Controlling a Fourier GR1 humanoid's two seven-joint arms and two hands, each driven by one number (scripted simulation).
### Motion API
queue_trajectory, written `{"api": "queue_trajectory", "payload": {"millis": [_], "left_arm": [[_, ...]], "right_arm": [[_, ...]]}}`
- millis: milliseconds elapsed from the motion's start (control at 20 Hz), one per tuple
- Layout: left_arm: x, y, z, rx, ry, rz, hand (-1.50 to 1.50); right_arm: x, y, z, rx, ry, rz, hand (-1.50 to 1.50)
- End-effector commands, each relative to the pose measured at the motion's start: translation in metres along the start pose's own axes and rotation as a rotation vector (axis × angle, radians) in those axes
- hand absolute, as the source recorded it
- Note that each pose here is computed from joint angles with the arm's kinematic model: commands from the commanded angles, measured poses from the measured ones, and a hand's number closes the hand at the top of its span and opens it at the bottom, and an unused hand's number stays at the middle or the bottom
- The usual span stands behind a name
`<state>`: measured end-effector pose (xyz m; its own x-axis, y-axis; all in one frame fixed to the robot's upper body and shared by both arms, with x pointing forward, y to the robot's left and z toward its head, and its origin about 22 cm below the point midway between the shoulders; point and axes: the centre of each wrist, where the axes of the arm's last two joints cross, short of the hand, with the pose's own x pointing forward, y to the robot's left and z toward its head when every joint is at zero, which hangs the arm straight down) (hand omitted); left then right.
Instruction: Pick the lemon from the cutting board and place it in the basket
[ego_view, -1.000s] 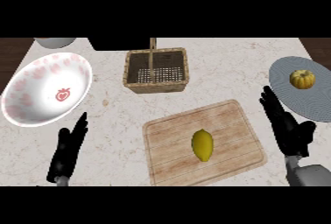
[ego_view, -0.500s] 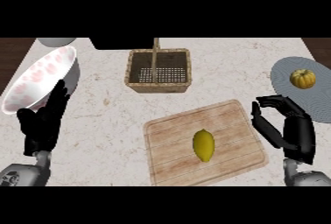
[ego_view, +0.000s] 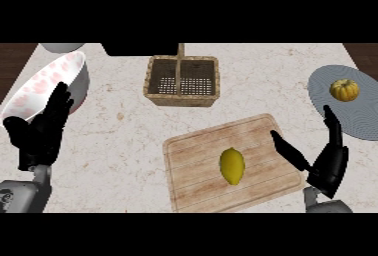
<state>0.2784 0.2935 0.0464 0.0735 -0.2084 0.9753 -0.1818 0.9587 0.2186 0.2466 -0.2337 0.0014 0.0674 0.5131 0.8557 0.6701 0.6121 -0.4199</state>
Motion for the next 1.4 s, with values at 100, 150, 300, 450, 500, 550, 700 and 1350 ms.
{"api": "queue_trajectory", "payload": {"millis": [100,150,300,450,500,550,700,1350], "left_arm": [[0.007,0.001,-0.003,0.005,-0.005,0.008,0.00],[0.007,0.009,-0.005,0.010,0.009,0.003,0.00],[0.003,0.001,0.001,-0.015,0.005,0.000,0.00],[0.006,0.005,-0.002,-0.002,0.004,0.003,0.00],[0.003,0.003,-0.004,0.002,0.013,-0.001,0.00],[0.002,0.005,0.001,0.004,0.005,-0.003,0.00],[-0.009,0.007,0.002,0.010,0.013,0.001,0.00],[0.001,-0.009,-0.009,-0.016,0.000,0.004,0.00]], "right_arm": [[-0.023,-0.016,0.016,0.175,0.190,0.259,-1.50],[-0.028,-0.020,0.024,0.264,0.225,0.320,-1.50],[-0.020,-0.022,0.034,0.443,0.334,0.416,-1.50],[0.011,-0.027,0.030,0.542,0.377,0.478,-1.50],[0.029,-0.027,0.033,0.578,0.386,0.466,-1.50],[0.042,-0.028,0.040,0.578,0.410,0.468,-1.50],[0.092,-0.044,0.035,0.585,0.420,0.486,-1.50],[0.141,-0.051,0.056,0.494,0.431,0.385,-1.50]]}}
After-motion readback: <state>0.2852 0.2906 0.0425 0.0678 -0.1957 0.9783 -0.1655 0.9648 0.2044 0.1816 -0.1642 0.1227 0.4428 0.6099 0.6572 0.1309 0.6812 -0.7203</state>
